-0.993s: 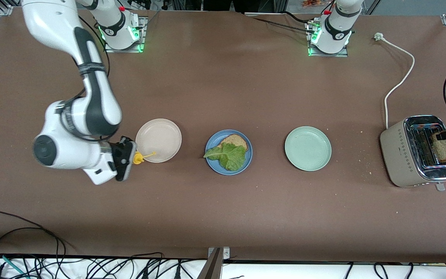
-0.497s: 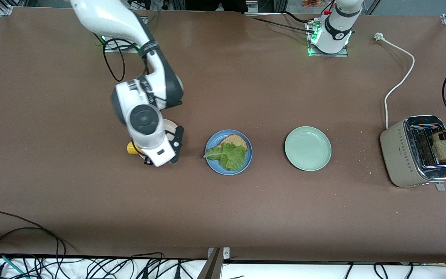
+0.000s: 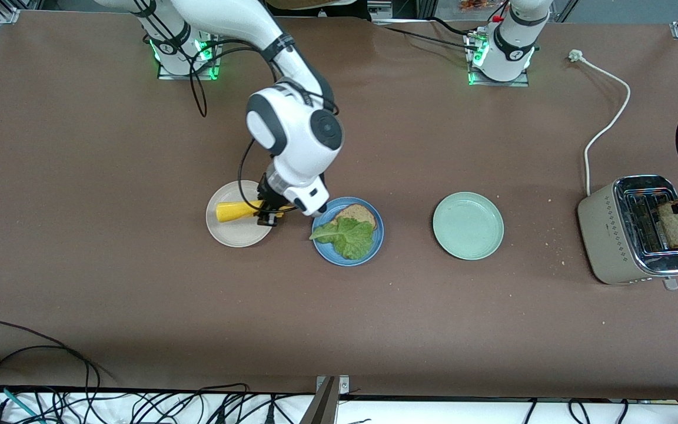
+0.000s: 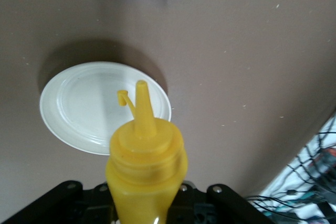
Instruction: Make sandwich in blue plate with both arms
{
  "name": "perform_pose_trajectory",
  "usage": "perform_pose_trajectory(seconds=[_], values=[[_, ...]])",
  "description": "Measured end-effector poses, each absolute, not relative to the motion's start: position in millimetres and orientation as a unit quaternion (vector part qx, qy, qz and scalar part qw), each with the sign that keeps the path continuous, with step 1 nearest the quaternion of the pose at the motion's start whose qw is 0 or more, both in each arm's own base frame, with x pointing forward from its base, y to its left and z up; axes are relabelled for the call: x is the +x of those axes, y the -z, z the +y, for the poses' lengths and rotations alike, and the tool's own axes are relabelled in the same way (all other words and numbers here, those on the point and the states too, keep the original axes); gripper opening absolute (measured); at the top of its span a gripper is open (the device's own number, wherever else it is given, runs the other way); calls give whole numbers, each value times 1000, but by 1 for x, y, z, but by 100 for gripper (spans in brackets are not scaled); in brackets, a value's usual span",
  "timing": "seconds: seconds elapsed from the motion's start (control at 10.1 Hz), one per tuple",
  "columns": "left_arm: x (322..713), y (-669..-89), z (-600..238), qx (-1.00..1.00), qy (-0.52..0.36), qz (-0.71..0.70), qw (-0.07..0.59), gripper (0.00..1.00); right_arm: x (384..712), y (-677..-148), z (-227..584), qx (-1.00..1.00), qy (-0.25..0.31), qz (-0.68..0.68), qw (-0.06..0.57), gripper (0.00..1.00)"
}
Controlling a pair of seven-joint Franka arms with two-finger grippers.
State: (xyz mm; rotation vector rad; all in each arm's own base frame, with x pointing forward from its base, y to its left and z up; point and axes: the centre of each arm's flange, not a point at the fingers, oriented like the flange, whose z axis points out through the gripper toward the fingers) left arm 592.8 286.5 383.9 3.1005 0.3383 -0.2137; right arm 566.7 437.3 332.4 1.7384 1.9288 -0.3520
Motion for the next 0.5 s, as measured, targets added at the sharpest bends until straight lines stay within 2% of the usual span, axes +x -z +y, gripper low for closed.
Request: perform_pose_trajectory(seconds=[0.2, 0.5], values=[[588, -416, 281, 992, 63, 108, -3, 9, 552, -320, 468, 616, 126, 705, 329, 10], [571, -468, 268, 991, 71, 108, -18, 9, 557, -315, 465, 625, 131, 690, 340, 10]])
